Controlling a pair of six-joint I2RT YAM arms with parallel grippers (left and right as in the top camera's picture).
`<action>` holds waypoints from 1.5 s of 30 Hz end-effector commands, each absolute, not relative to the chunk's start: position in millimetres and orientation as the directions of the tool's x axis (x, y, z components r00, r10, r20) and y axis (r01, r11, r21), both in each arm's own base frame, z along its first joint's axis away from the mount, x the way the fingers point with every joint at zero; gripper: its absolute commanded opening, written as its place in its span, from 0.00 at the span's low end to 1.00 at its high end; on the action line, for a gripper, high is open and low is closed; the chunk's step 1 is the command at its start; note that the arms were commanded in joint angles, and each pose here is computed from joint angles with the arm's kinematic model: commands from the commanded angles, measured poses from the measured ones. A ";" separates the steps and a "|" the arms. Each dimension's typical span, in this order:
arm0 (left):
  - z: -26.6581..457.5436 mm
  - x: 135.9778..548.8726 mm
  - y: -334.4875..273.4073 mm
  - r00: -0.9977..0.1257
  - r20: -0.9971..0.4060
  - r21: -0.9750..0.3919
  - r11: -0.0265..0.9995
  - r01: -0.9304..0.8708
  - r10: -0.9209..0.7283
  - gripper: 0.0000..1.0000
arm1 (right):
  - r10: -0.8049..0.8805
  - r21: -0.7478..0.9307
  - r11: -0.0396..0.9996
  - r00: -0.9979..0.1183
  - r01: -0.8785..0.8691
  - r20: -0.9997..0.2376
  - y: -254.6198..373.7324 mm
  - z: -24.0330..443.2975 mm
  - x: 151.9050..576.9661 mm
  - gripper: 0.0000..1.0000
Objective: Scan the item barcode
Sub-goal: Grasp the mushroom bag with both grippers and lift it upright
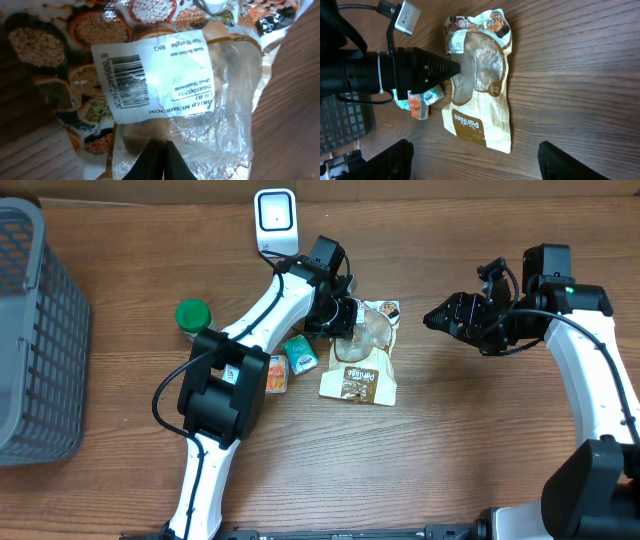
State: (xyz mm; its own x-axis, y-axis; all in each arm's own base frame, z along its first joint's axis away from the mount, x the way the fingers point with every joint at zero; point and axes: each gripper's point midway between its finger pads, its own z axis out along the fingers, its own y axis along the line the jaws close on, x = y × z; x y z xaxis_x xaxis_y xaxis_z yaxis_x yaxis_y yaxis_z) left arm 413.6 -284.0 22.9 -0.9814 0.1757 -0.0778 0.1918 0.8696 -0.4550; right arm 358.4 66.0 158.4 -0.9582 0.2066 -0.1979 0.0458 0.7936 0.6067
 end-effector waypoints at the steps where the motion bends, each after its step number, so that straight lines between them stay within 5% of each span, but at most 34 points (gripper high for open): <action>1: 1.2 405.9 -278.2 -0.986 -0.017 -0.426 0.891 0.155 0.164 0.04 | 0.192 0.612 0.790 -0.965 0.045 -0.176 66.9 146.2 359.2 0.78; 22: -12.9 387.7 -257.7 -0.985 0.077 -0.341 0.933 0.120 0.155 0.04 | 0.077 0.688 0.724 -0.997 0.051 -0.007 87.7 57.0 365.6 0.85; 36: -14.3 384.8 -252.3 -0.984 0.090 -0.314 0.942 0.116 0.152 0.04 | -0.026 0.734 0.679 -0.997 0.033 0.068 156.0 14.5 361.2 0.86; 45: -14.3 382.3 -251.0 -0.983 0.101 -0.310 0.944 0.113 0.151 0.04 | 0.014 0.732 0.679 -0.997 0.063 0.074 166.3 2.9 370.8 0.57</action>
